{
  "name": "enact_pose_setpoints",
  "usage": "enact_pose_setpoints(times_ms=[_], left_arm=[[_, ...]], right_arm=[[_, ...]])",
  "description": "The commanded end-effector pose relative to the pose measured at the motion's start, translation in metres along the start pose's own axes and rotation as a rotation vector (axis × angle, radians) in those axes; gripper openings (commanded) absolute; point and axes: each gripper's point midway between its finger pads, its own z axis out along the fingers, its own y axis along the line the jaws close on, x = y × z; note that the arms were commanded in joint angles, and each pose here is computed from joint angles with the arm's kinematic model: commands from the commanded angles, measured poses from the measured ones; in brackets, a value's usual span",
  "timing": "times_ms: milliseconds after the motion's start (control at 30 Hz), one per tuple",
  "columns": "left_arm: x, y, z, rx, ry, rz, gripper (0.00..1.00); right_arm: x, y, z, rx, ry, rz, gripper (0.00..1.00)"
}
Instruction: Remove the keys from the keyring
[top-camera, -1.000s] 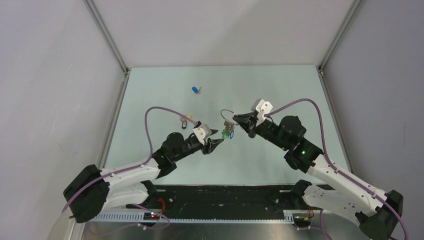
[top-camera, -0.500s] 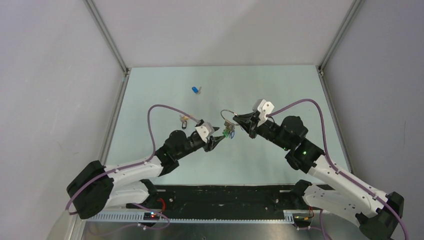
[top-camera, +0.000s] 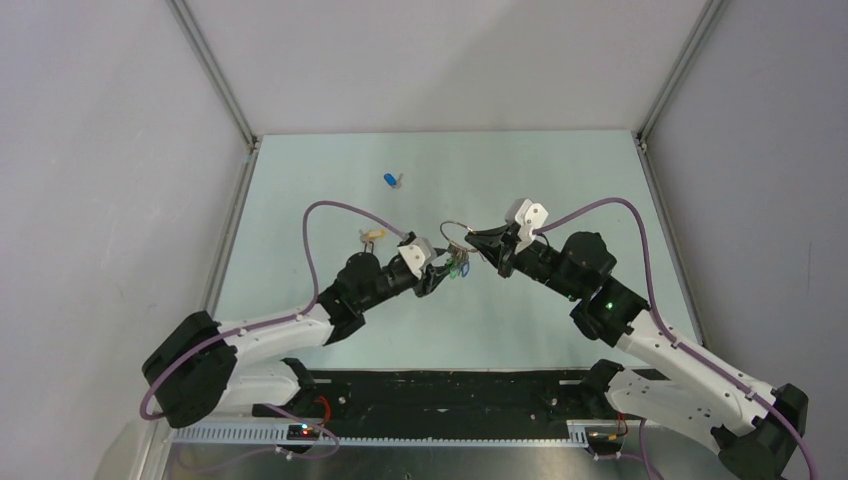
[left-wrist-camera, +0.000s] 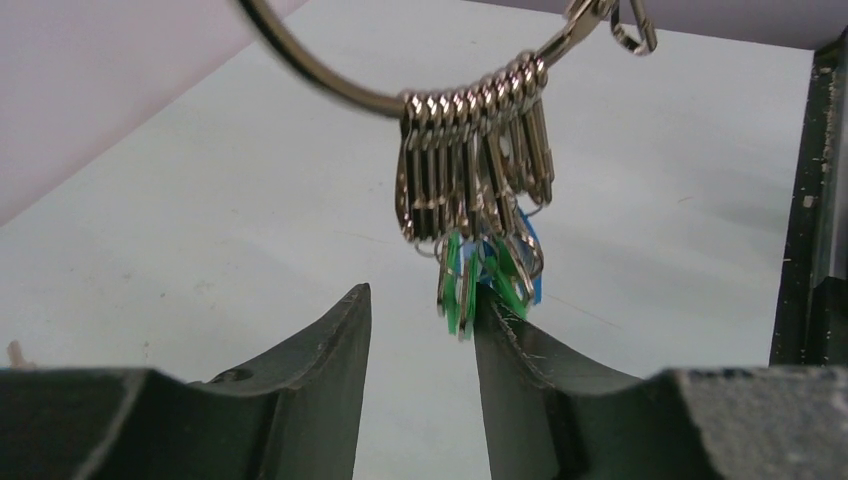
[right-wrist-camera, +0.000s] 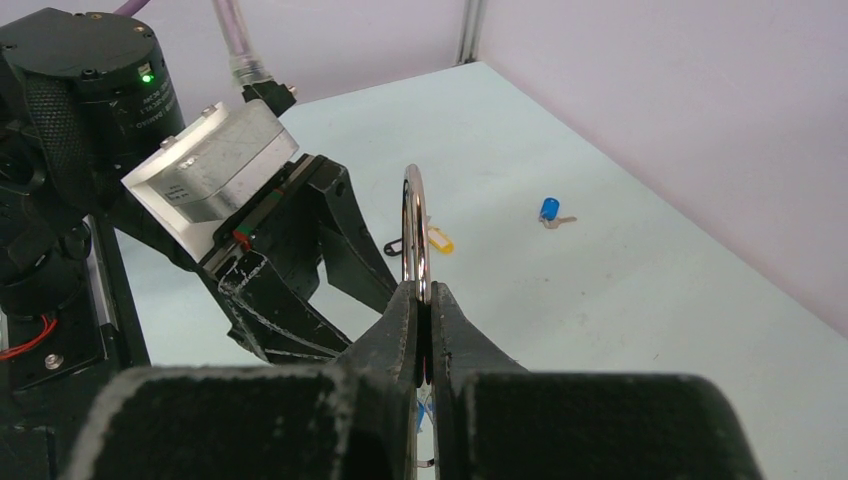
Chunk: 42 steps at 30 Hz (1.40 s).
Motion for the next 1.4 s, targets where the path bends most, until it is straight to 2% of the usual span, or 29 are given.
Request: enact_pose_setpoints(times_ms=[0,33,100,133,167,200,267,533,633,700,800,833,867,900,933,967,1000,1033,1067,1100,1133,1367], left_arm=[[-0.030,0.000,0.014,0.029,-0.081,0.033,0.47],[-0.028,-0.001,0.016,0.035,-0.074,0.030,0.48],[-0.027,-0.001,0.018,0.036,-0.070,0.027,0.42],[-0.026,0.000,0.018,0.035,-0.068,0.029,0.31],[-0.025,0.000,0.018,0.034,-0.067,0.030,0.25],[-0.023,0.000,0.017,0.031,-0.062,0.031,0.11],[-0.021,0.002,0.014,0.019,-0.059,0.032,0.02],[-0.016,0.013,-0.010,-0.067,-0.046,0.049,0.00],[-0.023,0.017,-0.017,-0.090,-0.033,0.058,0.00],[-0.021,0.020,-0.020,-0.101,0.010,0.066,0.00],[-0.021,0.022,-0.025,-0.104,0.066,0.108,0.00],[-0.027,0.022,-0.024,-0.102,0.068,0.121,0.00],[-0.017,0.020,-0.025,-0.088,0.125,0.133,0.00],[-0.029,0.021,-0.022,-0.078,0.122,0.140,0.00],[-0.013,0.017,-0.024,-0.050,0.210,0.145,0.00],[-0.030,0.016,-0.020,-0.028,0.201,0.152,0.00],[-0.014,0.011,-0.024,0.004,0.294,0.156,0.00],[-0.031,0.009,-0.020,0.020,0.287,0.167,0.00],[-0.019,0.005,-0.025,0.042,0.356,0.176,0.00],[-0.032,0.003,-0.023,0.051,0.349,0.190,0.00],[-0.028,0.002,-0.028,0.066,0.385,0.212,0.00],[-0.050,-0.001,-0.054,0.125,0.436,0.385,0.00]], right_arm=[[-0.048,-0.004,-0.004,0.014,-0.139,-0.018,0.00],[-0.048,-0.004,-0.004,0.014,-0.139,-0.017,0.00],[-0.049,-0.004,-0.005,0.017,-0.142,-0.017,0.00],[-0.050,-0.005,-0.006,0.022,-0.144,-0.017,0.00],[-0.050,-0.006,-0.007,0.025,-0.143,-0.017,0.00],[-0.050,-0.008,-0.007,0.037,-0.141,-0.016,0.00],[-0.048,-0.013,-0.009,0.069,-0.133,-0.011,0.00],[-0.010,-0.043,-0.015,0.254,-0.042,0.077,0.00],[0.011,-0.049,-0.016,0.288,0.018,0.117,0.22],[0.026,-0.050,-0.016,0.293,0.072,0.137,0.32],[0.035,-0.050,-0.017,0.288,0.105,0.132,0.38],[0.036,-0.046,-0.017,0.265,0.104,0.127,0.40],[0.037,-0.044,-0.017,0.243,0.105,0.111,0.41],[0.037,-0.035,-0.016,0.189,0.097,0.103,0.41],[0.037,-0.030,-0.015,0.158,0.093,0.085,0.41],[0.037,-0.021,-0.013,0.101,0.082,0.078,0.43],[0.037,-0.016,-0.013,0.071,0.078,0.066,0.43],[0.039,-0.007,-0.011,0.021,0.073,0.062,0.45],[0.039,-0.004,-0.010,-0.001,0.071,0.056,0.45],[0.041,0.000,-0.009,-0.027,0.070,0.056,0.46],[0.042,0.001,-0.008,-0.034,0.070,0.055,0.46],[0.047,0.005,-0.002,-0.066,0.053,0.040,0.46]])
